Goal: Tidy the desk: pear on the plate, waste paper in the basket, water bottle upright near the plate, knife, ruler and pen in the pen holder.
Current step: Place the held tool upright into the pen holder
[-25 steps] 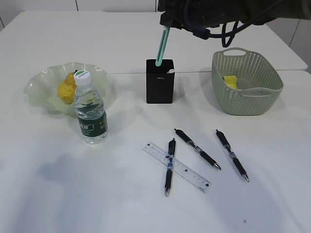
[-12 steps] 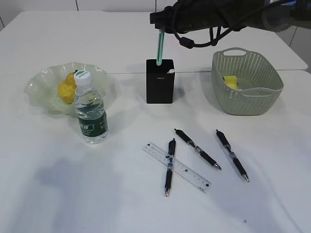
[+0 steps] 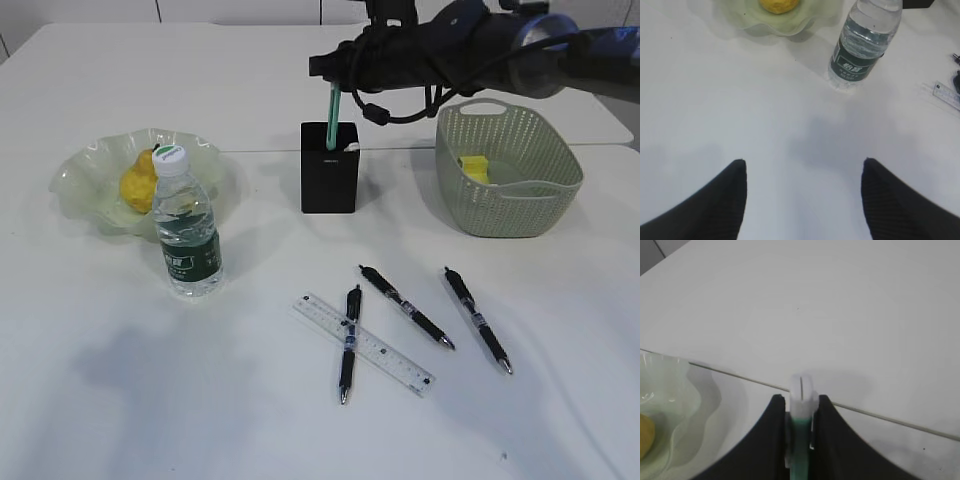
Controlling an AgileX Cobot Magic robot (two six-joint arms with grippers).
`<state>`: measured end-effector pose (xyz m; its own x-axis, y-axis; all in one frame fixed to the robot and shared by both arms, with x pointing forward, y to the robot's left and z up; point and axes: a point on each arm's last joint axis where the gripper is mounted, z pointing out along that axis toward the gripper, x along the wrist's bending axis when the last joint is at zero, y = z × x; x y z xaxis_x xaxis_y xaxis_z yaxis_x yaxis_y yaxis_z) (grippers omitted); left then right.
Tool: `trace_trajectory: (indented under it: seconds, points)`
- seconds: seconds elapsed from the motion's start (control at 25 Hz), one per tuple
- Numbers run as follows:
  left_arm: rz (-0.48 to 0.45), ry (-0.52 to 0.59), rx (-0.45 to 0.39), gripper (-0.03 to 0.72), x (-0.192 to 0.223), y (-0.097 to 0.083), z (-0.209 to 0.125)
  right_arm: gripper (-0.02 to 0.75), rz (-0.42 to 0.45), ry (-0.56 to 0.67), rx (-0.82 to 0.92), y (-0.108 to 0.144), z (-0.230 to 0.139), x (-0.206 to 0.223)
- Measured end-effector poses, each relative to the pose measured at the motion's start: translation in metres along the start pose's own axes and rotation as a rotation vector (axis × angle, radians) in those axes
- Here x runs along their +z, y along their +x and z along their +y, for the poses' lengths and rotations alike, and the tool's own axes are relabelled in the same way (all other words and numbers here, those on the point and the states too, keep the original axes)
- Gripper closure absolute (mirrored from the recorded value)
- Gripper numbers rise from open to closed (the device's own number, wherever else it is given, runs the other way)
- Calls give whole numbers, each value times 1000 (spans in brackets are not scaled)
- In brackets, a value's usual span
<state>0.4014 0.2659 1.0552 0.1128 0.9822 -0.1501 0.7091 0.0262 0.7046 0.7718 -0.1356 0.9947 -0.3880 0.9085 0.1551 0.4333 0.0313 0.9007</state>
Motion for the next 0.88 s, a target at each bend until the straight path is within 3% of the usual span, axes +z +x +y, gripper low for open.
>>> trace_trajectory:
  seconds: [0.24, 0.52, 0.88]
  points:
    - [-5, 1, -7, 181, 0, 0, 0, 601, 9, 36, 3, -1, -12, 7]
    - [-5, 8, -8, 181, 0, 0, -1, 442, 9, 35, 3, -1, -12, 7]
    - [-4, 14, -8, 183, 0, 0, -1, 422, 77, 91, 20, 7, -8, -1]
